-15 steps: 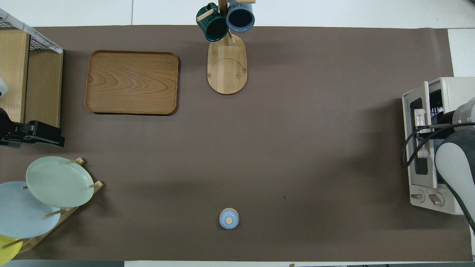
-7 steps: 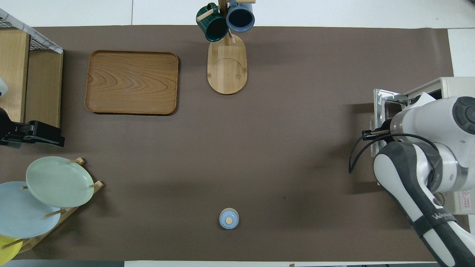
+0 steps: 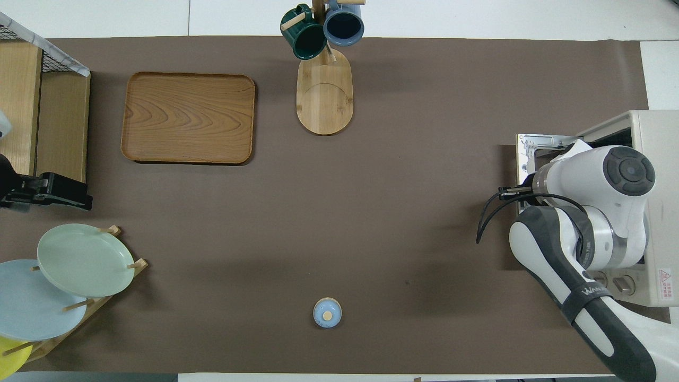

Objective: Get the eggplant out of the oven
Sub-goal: 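Reach into the oven and grasp the light blue plate with the right gripper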

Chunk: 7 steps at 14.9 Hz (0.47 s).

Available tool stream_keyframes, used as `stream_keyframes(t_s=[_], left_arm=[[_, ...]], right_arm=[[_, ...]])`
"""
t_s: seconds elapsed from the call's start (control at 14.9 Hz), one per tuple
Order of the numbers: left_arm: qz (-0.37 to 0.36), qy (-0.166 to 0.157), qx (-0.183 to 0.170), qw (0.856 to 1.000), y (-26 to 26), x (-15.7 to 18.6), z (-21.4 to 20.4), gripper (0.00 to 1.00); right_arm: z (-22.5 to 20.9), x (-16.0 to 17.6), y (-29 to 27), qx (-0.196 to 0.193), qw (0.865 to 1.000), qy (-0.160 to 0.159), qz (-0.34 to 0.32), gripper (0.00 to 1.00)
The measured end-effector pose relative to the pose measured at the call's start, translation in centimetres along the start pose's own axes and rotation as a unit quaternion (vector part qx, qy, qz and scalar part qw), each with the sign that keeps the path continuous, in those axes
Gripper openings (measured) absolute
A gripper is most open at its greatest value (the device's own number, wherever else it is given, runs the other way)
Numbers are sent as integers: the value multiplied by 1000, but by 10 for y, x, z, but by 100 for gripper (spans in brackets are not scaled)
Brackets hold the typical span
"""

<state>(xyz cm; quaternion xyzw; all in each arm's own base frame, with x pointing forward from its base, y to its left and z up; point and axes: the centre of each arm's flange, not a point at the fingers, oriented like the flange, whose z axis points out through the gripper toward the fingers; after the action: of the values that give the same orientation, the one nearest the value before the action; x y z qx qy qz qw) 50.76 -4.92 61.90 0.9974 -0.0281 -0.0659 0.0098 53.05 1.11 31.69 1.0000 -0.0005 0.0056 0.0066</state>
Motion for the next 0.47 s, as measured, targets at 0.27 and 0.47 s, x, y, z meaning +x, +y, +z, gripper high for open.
stream_keyframes(t_s=[0.27, 0.47], left_arm=[[0, 0, 0, 1000, 0, 0, 0, 100], [0, 0, 0, 1000, 0, 0, 0, 100]], right_arm=[[13, 1, -7, -2, 1000, -8, 6, 1], [5, 5, -38, -1, 1000, 0, 4, 1]])
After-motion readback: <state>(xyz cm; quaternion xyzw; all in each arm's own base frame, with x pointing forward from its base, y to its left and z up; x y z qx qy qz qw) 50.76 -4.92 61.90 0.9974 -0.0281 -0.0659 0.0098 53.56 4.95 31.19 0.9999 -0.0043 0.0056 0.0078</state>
